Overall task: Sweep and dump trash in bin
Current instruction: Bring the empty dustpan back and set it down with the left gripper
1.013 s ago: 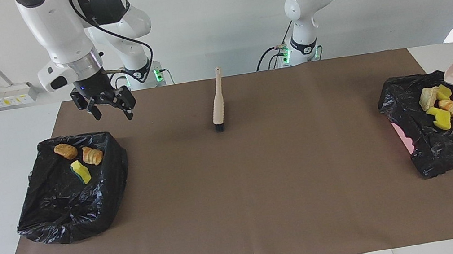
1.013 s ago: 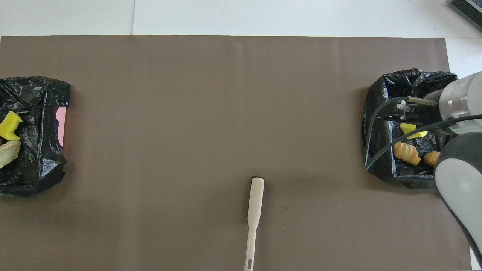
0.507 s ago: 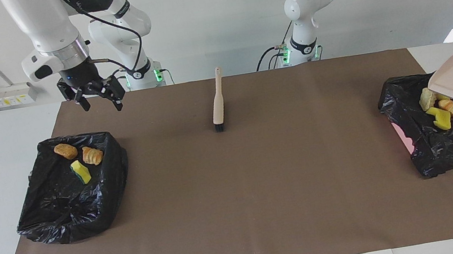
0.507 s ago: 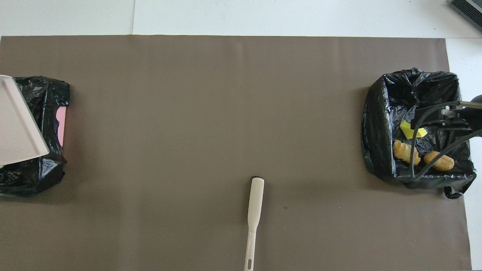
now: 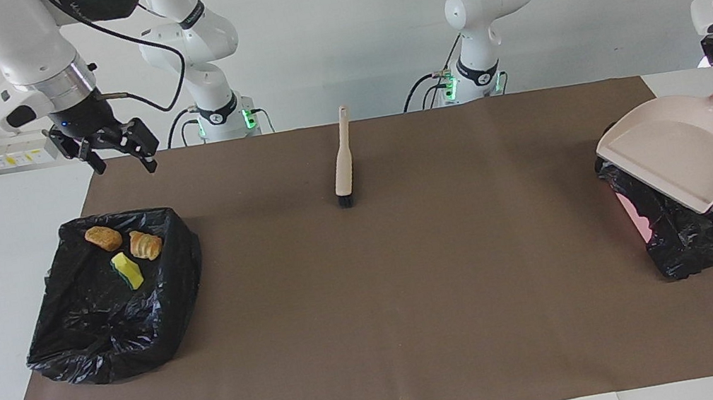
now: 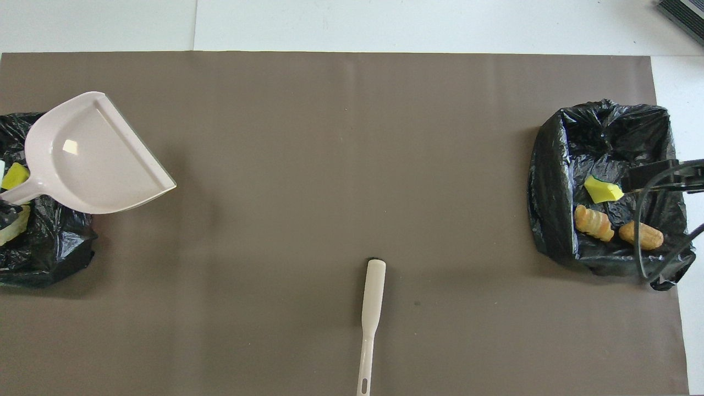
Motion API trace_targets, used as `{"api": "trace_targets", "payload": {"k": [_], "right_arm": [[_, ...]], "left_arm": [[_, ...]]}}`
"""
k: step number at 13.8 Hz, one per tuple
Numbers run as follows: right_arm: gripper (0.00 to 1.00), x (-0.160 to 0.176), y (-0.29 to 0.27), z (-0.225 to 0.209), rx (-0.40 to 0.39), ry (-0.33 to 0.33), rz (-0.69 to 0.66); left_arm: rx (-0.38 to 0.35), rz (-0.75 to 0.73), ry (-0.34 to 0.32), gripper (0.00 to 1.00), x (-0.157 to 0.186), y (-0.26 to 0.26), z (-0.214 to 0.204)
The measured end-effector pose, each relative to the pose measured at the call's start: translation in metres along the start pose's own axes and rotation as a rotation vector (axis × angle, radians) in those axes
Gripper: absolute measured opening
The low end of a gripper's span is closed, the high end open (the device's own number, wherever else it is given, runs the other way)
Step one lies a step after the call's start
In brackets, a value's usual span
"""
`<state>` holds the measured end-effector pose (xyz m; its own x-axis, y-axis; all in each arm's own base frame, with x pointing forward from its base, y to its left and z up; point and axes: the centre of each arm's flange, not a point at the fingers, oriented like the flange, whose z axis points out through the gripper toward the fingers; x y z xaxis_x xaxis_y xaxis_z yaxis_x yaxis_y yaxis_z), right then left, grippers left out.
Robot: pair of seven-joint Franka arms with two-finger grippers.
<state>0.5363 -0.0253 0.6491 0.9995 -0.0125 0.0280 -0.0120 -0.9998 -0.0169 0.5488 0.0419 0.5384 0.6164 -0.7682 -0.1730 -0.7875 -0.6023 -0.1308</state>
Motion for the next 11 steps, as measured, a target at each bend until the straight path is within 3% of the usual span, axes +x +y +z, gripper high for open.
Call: {"api": "trace_targets", "payload": {"k": [5, 8, 11], "right_arm": [[1.0, -0.003, -0.001, -0.014, -0.006, 0.026, -0.016], [1.0, -0.002, -0.002, -0.014, -0.016, 0.027, -0.023], [1.0, -0.002, -0.002, -0.013, -0.016, 0.026, -0.023]], "left_arm": [[-0.093, -0.299, 0.128, 0.31, 0.104, 0.077, -0.013], [-0.156, -0.517, 0.163, 0.31, 0.163, 0.125, -0.019], [-0.174, -0.615, 0.166, 0.31, 0.232, 0.193, -0.016]]}}
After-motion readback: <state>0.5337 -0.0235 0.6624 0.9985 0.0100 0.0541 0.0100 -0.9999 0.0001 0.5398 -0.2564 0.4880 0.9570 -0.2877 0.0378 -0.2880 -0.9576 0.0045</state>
